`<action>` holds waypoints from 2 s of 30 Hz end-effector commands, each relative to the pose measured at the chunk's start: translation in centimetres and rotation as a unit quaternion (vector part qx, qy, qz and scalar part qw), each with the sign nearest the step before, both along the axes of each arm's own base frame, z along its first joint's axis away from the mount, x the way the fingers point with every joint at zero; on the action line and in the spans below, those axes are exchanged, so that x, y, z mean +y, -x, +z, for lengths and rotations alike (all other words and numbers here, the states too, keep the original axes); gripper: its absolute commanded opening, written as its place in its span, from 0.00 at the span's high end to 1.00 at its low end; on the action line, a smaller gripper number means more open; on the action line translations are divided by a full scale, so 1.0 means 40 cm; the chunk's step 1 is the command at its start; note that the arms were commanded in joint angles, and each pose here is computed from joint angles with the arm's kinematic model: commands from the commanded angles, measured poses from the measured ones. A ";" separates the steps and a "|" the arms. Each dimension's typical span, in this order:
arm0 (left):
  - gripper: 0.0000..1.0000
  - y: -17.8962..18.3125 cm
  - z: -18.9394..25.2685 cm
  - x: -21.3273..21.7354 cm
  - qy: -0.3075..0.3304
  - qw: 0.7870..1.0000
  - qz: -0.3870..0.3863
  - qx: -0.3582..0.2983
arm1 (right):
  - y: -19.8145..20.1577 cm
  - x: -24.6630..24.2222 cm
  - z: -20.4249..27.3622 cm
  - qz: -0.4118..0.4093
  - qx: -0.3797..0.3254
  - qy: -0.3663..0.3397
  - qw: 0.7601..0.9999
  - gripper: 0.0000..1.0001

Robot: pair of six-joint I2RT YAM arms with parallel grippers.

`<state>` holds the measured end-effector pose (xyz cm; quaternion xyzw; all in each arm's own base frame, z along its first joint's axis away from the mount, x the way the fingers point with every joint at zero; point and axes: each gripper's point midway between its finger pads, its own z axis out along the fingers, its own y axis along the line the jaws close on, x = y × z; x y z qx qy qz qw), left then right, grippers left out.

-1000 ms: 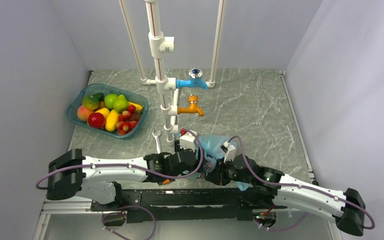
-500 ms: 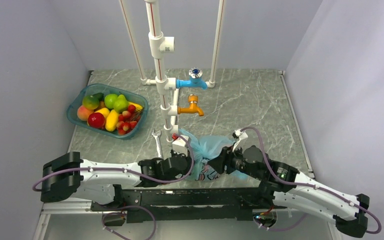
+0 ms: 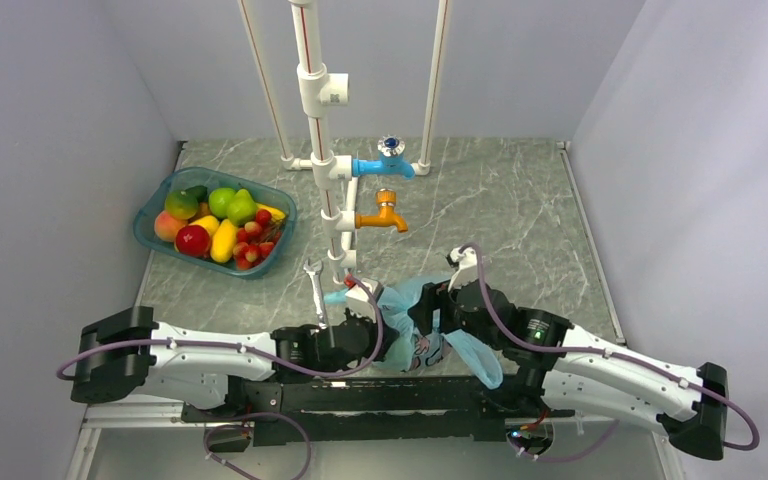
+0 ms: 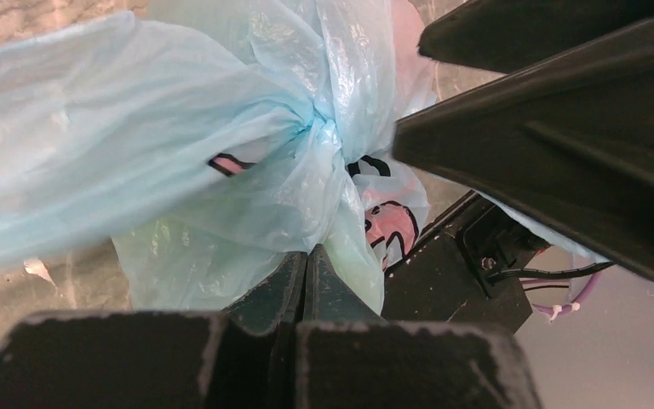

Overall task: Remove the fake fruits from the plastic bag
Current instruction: Untie the plastic bag at the center of the board.

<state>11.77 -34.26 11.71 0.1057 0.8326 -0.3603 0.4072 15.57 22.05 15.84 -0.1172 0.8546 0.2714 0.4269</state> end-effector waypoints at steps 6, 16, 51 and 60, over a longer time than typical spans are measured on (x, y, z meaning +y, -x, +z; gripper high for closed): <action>1.00 0.023 0.021 -0.013 0.042 0.999 0.001 0.015 | -0.019 0.033 -0.064 -0.001 0.009 0.024 1.000 0.30; 1.00 0.034 0.012 0.004 0.015 1.000 0.012 0.019 | -0.045 0.006 -0.096 -0.032 -0.009 0.045 0.998 0.54; 0.36 0.047 0.146 0.083 -0.118 0.990 0.023 -0.070 | 0.011 0.027 0.104 0.073 -0.029 -0.028 0.997 1.00; 0.30 0.010 0.161 -0.002 -0.199 0.974 0.009 -0.111 | 0.016 0.026 0.114 0.077 -0.032 -0.033 0.996 1.00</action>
